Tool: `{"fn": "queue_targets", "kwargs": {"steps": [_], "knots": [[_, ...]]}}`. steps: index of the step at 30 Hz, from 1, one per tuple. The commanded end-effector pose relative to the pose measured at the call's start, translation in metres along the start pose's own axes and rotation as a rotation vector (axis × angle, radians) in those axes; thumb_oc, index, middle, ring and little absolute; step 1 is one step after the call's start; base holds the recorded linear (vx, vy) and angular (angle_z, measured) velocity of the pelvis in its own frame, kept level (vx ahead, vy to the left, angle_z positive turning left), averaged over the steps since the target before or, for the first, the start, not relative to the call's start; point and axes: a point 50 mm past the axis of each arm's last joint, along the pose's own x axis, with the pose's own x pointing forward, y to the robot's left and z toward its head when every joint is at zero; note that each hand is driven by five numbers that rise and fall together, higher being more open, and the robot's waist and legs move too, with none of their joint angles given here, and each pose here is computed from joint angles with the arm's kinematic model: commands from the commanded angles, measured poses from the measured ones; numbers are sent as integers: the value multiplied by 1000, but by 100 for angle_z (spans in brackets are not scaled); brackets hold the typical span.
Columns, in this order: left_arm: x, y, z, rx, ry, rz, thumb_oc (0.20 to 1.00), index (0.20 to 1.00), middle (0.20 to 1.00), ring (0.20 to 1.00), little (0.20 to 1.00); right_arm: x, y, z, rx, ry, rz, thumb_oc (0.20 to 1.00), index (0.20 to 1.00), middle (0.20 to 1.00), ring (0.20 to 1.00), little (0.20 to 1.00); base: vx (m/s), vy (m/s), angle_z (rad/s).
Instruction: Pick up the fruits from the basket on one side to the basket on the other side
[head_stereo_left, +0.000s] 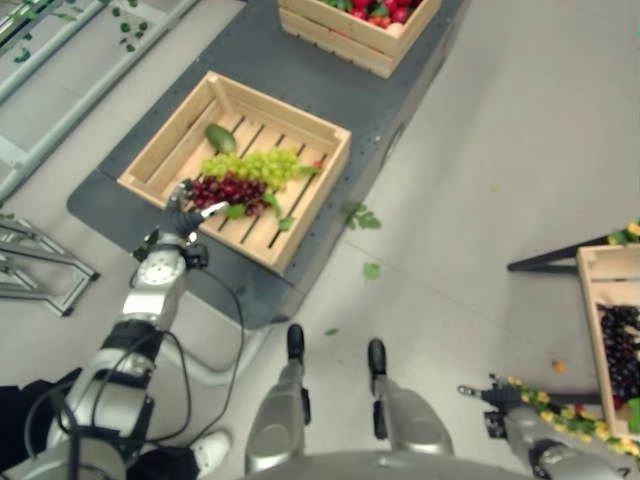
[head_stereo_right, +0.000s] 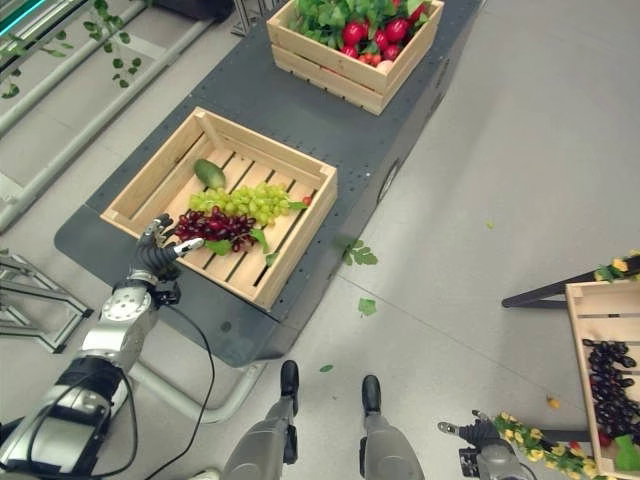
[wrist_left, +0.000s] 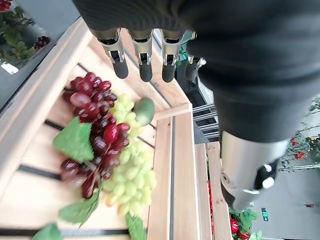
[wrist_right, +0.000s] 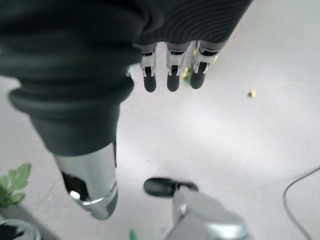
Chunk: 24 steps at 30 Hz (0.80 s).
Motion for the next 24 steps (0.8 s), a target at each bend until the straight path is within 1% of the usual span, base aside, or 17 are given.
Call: {"fn": "queue_targets", "kwargs": {"steps": [1, 3, 5, 8, 10, 11, 15, 16, 19, 20, 23, 24], "knots": [[7, 24, 40, 55, -165, 70, 1000, 1000, 1000, 1000, 1000, 0, 0, -1, -16, -6, -9, 1000, 1000, 1000, 1000, 1000, -45, 238, -76], [4, 41, 47, 91, -189, 117, 1000, 1000, 1000, 1000, 1000, 1, 8, 13, -38, -50, 15, 1000, 1000, 1000, 1000, 1000, -123, 109, -135], [4, 47, 49, 124, -192, 122, 1000, 1000, 1000, 1000, 1000, 0, 11, 12, -55, -47, 29, 1000, 1000, 1000, 1000, 1000, -22, 92, -88], [3, 55, 52, 169, -202, 145, 1000, 1000, 1000, 1000, 1000, 0, 12, 9, -66, -39, 32, 1000, 1000, 1000, 1000, 1000, 25, 109, 3], [3, 67, 64, 282, -221, 165, 1000, 1000, 1000, 1000, 1000, 0, 8, 8, -60, -41, 24, 1000, 1000, 1000, 1000, 1000, 13, 39, -21], [3, 67, 64, 282, -221, 165, 1000, 1000, 1000, 1000, 1000, 0, 8, 8, -60, -41, 24, 1000, 1000, 1000, 1000, 1000, 3, 10, -5], [10, 85, 80, 438, -211, 200, 1000, 1000, 1000, 1000, 1000, 0, 1, 4, -60, -26, 6, 1000, 1000, 1000, 1000, 1000, 1, 2, -5], [11, 84, 80, 439, -212, 199, 1000, 1000, 1000, 1000, 1000, 0, 1, 4, -59, -26, 6, 1000, 1000, 1000, 1000, 1000, -10, 8, 5], [18, 91, 93, 576, -198, 211, 1000, 1000, 1000, 1000, 1000, 0, -2, 7, -65, -36, 1, 1000, 1000, 1000, 1000, 1000, -35, 4, 5], [24, 96, 100, 652, -176, 221, 1000, 1000, 1000, 1000, 1000, 1, -3, 11, -61, -45, -4, 1000, 1000, 1000, 1000, 1000, -36, 10, 4], [27, 98, 103, 677, -169, 228, 1000, 1000, 1000, 1000, 1000, 1, -3, 13, -56, -51, -2, 1000, 1000, 1000, 1000, 1000, 0, 0, 0], [32, 101, 108, 738, -148, 245, 1000, 1000, 1000, 1000, 1000, 2, -2, 18, -56, -64, -2, 1000, 1000, 1000, 1000, 1000, -32, 12, -4]]}}
